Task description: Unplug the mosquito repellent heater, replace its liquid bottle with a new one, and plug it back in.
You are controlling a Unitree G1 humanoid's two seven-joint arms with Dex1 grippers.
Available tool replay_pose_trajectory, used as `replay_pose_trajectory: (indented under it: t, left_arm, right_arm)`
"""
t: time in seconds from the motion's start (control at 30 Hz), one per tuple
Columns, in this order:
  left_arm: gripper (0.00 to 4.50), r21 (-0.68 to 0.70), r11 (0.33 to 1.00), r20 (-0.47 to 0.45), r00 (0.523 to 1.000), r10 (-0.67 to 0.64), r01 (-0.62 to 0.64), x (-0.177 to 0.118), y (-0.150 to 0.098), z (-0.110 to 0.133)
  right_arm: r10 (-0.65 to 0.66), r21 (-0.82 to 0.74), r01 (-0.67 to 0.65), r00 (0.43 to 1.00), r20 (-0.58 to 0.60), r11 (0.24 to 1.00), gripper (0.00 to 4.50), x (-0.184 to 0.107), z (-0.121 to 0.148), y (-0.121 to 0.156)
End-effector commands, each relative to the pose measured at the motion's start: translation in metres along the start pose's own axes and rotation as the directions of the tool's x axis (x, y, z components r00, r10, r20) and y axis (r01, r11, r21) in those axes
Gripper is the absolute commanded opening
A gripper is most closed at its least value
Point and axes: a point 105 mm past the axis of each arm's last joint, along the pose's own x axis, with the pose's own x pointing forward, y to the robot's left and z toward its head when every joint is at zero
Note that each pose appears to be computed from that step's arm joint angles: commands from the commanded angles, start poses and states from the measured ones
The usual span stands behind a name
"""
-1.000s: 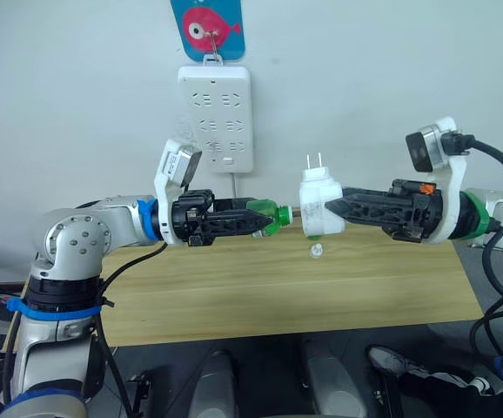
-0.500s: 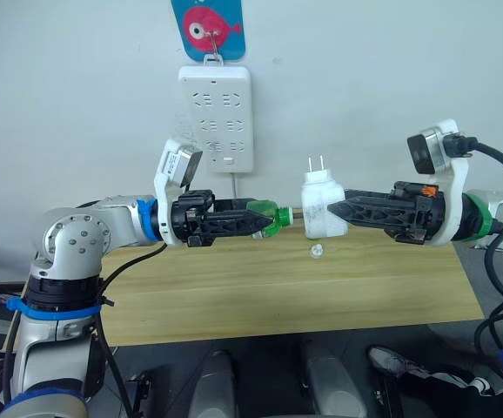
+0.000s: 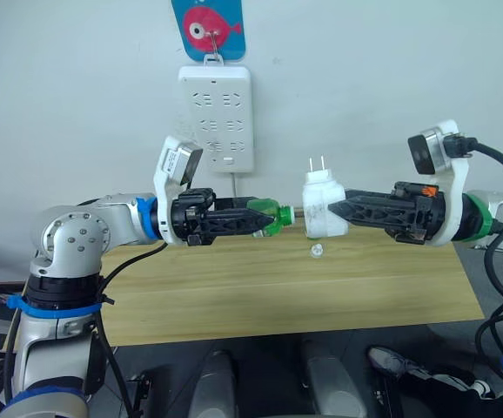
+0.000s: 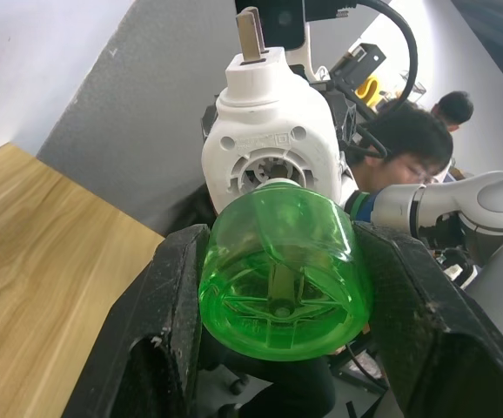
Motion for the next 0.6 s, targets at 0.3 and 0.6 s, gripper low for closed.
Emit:
replay_pose_trajectory:
  t: [0.3,0.6]
  left_arm:
    - [2.28,0.039,0.998,0.007,0.999,-0.043,0.042,0.0061,-0.0072,0.0054]
    - [2.28,0.042,0.999,0.003,1.0,0.006,-0.006,-0.0019,0.0,0.0063]
  right_arm:
    - [0.078,-0.032,-0.078,0.997,-0.002,0.996,2.91,0.0075,0.0022,0.0165]
    - [0.05,-0.026,-0.05,0.999,0.0,0.998,2.91,0.0021,0.0017,0.0114]
